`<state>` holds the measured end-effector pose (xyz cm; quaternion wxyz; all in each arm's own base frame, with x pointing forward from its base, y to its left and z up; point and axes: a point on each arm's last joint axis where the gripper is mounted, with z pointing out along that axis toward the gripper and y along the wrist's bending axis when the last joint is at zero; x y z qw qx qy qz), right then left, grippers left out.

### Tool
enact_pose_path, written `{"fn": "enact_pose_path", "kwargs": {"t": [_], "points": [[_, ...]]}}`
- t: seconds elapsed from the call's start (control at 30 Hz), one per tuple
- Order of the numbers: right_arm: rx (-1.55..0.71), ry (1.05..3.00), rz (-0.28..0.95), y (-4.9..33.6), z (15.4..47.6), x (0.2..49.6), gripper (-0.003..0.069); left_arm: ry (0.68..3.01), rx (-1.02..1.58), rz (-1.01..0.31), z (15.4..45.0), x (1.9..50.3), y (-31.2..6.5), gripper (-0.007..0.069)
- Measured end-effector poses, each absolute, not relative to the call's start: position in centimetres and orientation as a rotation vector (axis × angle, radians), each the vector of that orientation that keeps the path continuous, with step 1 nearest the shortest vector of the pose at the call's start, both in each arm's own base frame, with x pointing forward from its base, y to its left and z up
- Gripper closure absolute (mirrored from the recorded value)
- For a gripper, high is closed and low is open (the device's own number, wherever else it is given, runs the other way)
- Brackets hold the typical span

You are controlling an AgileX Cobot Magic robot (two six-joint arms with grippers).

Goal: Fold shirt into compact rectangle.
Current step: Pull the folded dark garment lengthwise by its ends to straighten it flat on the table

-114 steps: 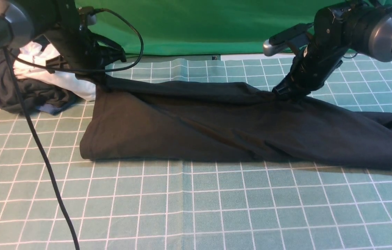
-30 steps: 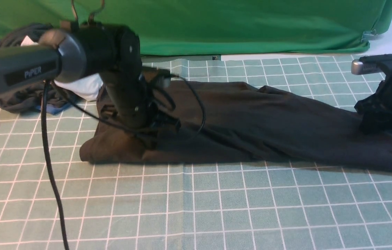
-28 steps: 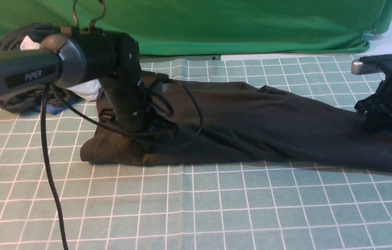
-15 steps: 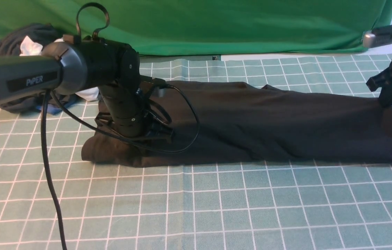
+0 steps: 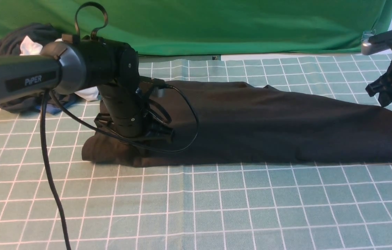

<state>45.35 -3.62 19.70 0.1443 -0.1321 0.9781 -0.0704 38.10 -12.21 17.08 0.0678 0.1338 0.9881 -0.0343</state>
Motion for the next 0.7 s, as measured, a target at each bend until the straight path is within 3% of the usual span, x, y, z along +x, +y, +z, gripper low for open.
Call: {"fn": "enact_pose_path", "kwargs": {"t": [0.1,0.17,0.27,0.3,0.37,0.5,0.57,0.63,0.67,0.7], "points": [[-0.311,2.848,-0.226,-3.8,21.7,44.6,0.0270,2.947,0.398,-0.114,18.4,37.9,-12.2,0.0614],[-0.249,2.873,-0.244,-3.9,23.8,43.5,0.0289,2.910,0.393,-0.123,19.9,37.6,-12.1,0.0614],[-0.235,2.882,-0.257,-4.1,25.5,42.2,0.0381,2.872,0.389,-0.131,21.4,37.3,-12.0,0.0614],[-0.222,2.902,-0.255,-4.3,25.8,41.2,0.0467,2.855,0.371,-0.137,22.2,36.9,-11.9,0.0614],[-0.197,2.936,-0.247,-4.7,25.7,39.7,0.0566,2.837,0.359,-0.142,22.7,36.5,-11.7,0.0614],[-0.085,2.960,-0.209,-6.1,24.6,37.3,0.0645,2.830,0.333,-0.144,21.7,35.4,-11.4,0.0614],[-0.009,2.965,-0.162,-6.8,24.5,36.5,0.0634,2.849,0.316,-0.142,20.6,34.9,-11.2,0.0614],[0.101,2.966,-0.061,-7.9,23.9,35.9,0.0548,2.863,0.288,-0.143,19.4,34.4,-11.0,0.0614],[0.161,2.963,0.007,-8.4,23.3,35.9,0.0452,2.868,0.266,-0.148,19.0,34.2,-10.9,0.0614],[0.173,2.965,0.035,-8.6,22.9,35.9,0.0405,2.870,0.255,-0.150,18.8,34.1,-10.8,0.0614]]}}
